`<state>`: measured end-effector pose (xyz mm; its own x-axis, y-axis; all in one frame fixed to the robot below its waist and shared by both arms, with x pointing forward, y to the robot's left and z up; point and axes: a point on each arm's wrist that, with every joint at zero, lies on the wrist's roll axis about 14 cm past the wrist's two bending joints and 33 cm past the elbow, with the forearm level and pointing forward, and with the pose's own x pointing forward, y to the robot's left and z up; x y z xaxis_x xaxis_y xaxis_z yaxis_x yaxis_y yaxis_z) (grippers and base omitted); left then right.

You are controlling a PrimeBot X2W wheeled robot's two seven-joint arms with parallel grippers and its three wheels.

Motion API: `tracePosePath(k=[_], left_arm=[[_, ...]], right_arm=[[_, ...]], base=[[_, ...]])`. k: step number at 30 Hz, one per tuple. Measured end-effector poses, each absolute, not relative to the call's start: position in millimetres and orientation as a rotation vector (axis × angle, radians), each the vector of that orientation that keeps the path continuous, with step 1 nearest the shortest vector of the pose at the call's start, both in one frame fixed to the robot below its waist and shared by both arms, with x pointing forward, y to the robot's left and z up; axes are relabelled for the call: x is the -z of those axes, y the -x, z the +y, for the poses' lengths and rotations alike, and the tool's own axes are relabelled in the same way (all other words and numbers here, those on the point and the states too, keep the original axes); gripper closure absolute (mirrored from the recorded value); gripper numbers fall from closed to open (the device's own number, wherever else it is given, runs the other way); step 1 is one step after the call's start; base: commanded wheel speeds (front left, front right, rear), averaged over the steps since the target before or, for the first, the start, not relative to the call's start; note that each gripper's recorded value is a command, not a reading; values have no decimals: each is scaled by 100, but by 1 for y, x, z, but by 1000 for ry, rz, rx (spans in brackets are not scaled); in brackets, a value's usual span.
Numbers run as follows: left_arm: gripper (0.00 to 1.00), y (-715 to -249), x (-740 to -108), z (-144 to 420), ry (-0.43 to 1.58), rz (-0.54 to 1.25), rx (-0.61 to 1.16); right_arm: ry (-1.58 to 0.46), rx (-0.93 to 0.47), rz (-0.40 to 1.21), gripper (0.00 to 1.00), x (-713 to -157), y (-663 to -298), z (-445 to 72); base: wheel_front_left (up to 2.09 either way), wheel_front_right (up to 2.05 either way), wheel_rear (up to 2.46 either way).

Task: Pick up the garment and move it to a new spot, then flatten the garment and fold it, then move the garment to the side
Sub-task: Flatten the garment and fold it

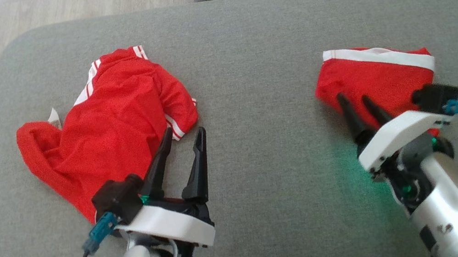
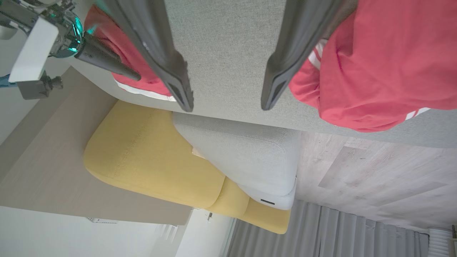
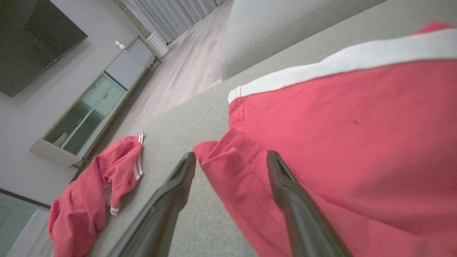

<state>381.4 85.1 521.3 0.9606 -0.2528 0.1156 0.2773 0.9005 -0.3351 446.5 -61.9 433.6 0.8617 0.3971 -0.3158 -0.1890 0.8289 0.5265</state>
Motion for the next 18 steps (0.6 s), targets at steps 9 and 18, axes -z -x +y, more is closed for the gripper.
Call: tracePosePath(k=[9,18], left_arm=[[0,-384,-526,79,361,-80,292],[0,-381,-529,65,367,-84,331]], right_arm=[[-478,-366,596,0,-404,-412,-51],[-498,-382,660,0,-396,-378,-49]], base=[[0,0,0],[0,0,0]])
